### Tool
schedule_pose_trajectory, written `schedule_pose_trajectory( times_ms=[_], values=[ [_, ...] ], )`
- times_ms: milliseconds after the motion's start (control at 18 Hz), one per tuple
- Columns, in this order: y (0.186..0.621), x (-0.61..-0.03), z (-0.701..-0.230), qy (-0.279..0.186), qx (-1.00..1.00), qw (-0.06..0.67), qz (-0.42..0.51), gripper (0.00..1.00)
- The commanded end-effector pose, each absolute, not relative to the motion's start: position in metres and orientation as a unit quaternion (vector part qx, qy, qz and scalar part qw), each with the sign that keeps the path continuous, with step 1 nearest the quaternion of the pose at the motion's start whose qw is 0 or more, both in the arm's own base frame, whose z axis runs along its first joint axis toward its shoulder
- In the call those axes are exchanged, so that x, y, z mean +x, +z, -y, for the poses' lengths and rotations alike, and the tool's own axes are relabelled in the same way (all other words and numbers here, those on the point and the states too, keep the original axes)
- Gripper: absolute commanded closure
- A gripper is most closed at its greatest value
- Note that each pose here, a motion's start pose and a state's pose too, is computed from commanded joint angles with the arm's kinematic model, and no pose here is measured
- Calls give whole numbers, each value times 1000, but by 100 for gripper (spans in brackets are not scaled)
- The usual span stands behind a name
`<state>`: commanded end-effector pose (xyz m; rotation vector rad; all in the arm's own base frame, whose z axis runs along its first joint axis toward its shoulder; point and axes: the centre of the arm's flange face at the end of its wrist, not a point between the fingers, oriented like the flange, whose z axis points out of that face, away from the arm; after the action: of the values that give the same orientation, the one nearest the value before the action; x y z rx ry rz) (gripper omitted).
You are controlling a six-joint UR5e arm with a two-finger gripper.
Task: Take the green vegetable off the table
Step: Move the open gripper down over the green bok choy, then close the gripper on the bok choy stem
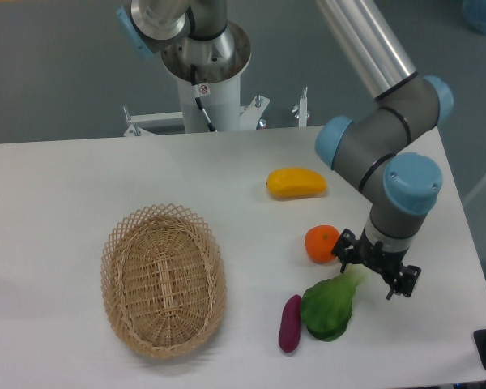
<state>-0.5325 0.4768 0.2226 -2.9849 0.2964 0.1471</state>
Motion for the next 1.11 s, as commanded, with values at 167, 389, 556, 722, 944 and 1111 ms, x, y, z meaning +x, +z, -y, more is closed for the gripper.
schedule_pose_trajectory(
  times_ms=[167, 389, 556, 722, 944, 1111],
  values=[
    [212, -525, -472, 54, -992, 55, -101, 0],
    [203, -514, -475, 60, -992, 34, -104, 0],
    [197, -512, -473, 77, -991, 42, -104, 0],
    [195, -511, -472, 83, -990, 44, -106, 21],
    [194, -511, -472, 85, -990, 43, -103, 46],
    [195, -511, -472, 86, -990, 44, -107, 62]
  ],
)
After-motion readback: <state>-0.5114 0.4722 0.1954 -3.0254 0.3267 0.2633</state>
